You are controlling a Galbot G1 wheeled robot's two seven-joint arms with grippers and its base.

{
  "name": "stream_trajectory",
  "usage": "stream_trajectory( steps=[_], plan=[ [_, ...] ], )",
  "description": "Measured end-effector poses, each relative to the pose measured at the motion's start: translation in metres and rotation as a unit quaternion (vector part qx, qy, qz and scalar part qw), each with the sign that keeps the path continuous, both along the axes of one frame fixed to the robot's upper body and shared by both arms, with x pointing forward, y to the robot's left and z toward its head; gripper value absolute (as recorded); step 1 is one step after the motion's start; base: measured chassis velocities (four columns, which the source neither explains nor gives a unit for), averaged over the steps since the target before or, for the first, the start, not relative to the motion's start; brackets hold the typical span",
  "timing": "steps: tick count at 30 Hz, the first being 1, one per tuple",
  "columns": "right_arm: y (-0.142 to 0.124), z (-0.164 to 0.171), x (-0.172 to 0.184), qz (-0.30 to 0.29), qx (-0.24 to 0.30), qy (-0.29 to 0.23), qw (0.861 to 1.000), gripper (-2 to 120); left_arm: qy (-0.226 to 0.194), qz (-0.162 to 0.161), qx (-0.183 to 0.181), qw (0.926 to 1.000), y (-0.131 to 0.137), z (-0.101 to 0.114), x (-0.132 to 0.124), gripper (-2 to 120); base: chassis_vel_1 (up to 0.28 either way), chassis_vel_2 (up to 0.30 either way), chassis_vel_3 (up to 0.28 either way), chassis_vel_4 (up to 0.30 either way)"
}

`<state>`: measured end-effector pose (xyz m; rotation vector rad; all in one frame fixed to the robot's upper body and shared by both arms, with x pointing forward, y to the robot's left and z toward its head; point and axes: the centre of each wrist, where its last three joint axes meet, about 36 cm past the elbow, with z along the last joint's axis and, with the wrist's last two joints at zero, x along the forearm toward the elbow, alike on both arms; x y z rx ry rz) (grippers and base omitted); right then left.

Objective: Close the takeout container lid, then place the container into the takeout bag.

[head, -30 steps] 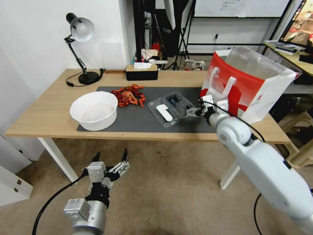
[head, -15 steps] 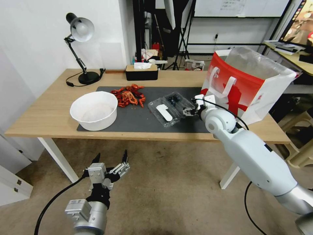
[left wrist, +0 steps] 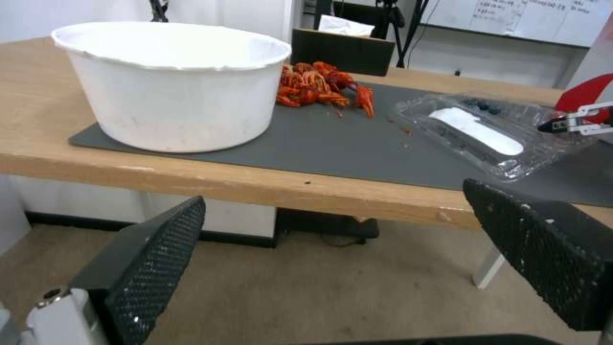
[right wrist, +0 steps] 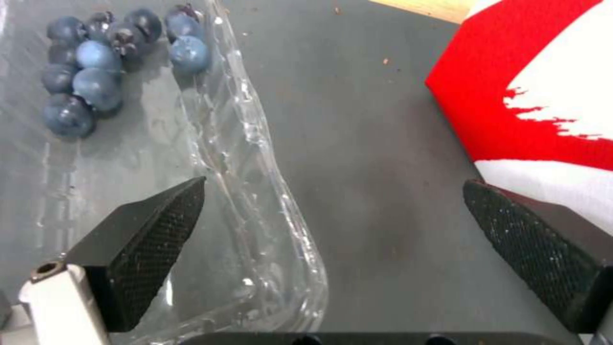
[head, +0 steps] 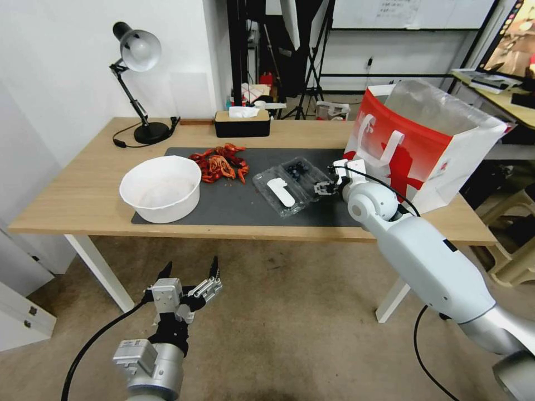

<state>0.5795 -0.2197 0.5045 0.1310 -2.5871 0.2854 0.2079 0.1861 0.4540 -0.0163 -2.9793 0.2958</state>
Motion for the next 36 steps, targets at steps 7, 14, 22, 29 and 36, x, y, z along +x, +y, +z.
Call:
stream_trajectory(
  steps=[7, 14, 22, 29, 36],
  plan=[
    [-0.0046, -0.0005, 0.0011, -0.003, -0.003, 0.002, 1.0, 100, -0.002, 0.001, 0.0, 1.0, 0.0002, -0.0016, 0.0012, 100, 0.0, 0.0, 0.0, 0.0],
    [-0.0069, -0.0036, -0.0005, -0.004, -0.004, 0.006, 1.0, 100, -0.002, 0.001, 0.001, 1.0, 0.0007, -0.0025, 0.0019, 100, 0.0, 0.0, 0.0, 0.0],
    [-0.0063, -0.0046, -0.0027, -0.003, -0.004, 0.006, 1.0, 100, -0.004, 0.001, 0.001, 1.0, 0.001, -0.0028, 0.0021, 100, 0.0, 0.0, 0.0, 0.0],
    [-0.0061, -0.0047, -0.0035, -0.003, -0.005, 0.006, 1.0, 100, -0.004, 0.001, 0.001, 1.0, 0.001, -0.0029, 0.0022, 100, 0.0, 0.0, 0.0, 0.0],
    [-0.0077, -0.004, -0.0061, -0.006, -0.007, 0.004, 1.0, 100, -0.005, 0.002, 0.001, 1.0, 0.001, -0.003, 0.0025, 100, 0.0, 0.0, 0.0, 0.0]
  ],
)
